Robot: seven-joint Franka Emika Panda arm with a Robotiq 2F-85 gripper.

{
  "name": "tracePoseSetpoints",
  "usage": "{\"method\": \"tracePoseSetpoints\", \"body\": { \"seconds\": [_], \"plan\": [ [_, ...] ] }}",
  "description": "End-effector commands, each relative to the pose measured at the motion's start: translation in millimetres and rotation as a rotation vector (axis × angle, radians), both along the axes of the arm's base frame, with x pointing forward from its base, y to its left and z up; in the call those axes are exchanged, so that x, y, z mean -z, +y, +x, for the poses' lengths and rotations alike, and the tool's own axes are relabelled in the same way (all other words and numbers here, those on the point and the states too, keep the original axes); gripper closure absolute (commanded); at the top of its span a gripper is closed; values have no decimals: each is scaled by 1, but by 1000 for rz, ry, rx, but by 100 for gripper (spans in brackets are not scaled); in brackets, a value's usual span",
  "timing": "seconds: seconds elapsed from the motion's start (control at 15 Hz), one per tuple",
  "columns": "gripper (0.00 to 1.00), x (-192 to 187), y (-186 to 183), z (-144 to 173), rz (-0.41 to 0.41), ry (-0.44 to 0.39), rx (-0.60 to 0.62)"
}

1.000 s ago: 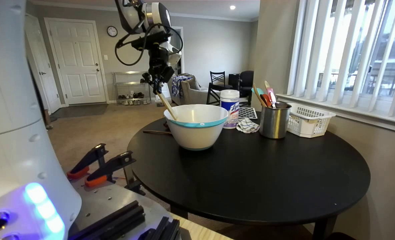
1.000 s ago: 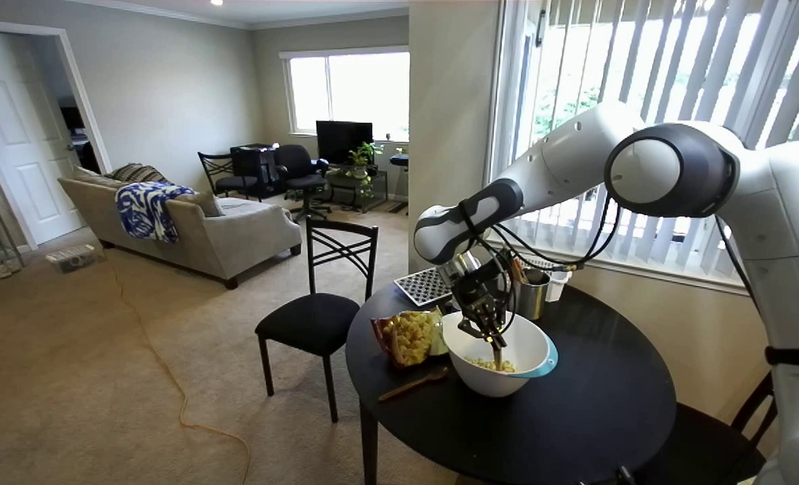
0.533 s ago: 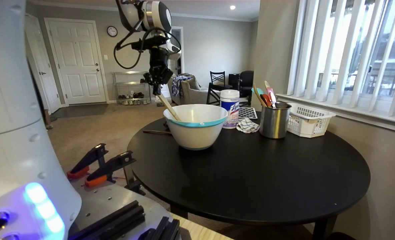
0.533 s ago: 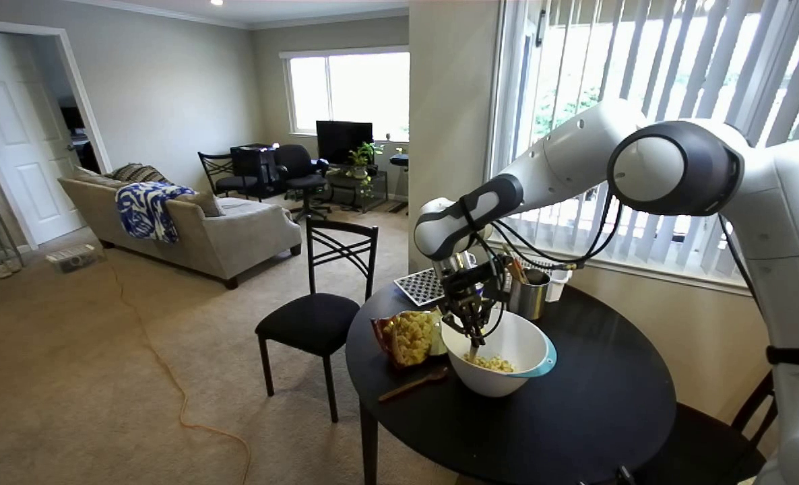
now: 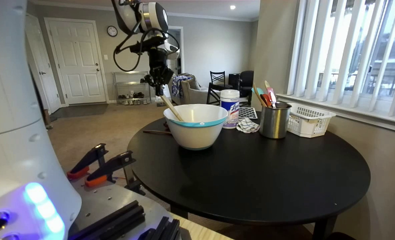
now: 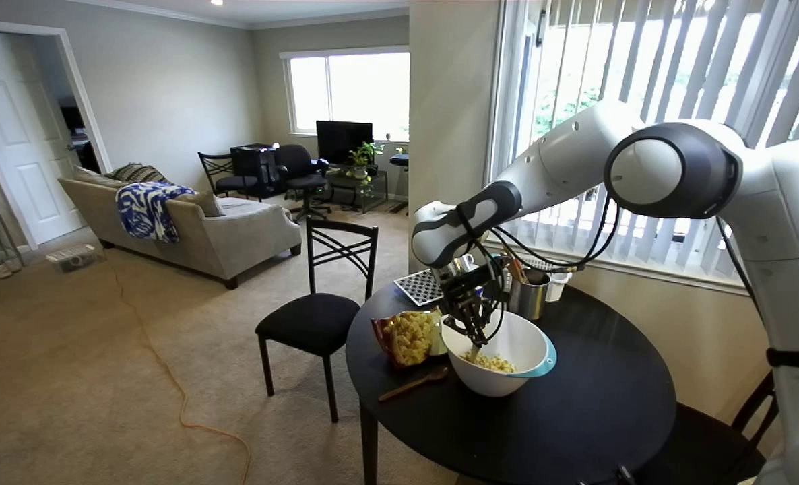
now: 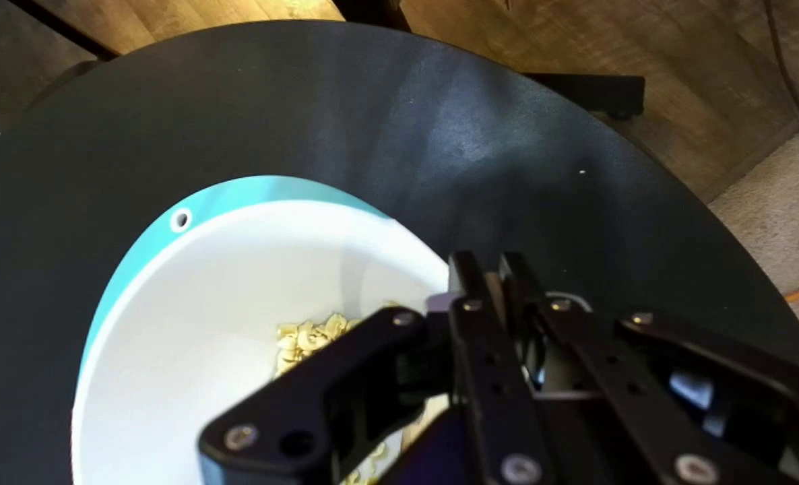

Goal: Stir the contents in the big white bowl

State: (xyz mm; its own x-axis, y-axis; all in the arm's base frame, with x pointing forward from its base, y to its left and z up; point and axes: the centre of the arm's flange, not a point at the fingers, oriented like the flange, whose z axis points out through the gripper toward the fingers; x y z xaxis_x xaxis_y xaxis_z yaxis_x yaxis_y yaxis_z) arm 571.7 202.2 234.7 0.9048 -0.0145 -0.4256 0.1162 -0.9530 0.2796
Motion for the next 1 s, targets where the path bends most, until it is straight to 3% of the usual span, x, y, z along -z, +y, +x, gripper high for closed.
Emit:
{"method": "tracePoseSetpoints", "body": {
  "seconds": [0.0, 0.47, 0.93],
  "plan": [
    [95, -1, -2, -7, -84, -35, -28],
    [95, -4, -7, -8, -169, -55, -56],
    [95, -7, -11, -10, -188, -18, -89]
  ]
}}
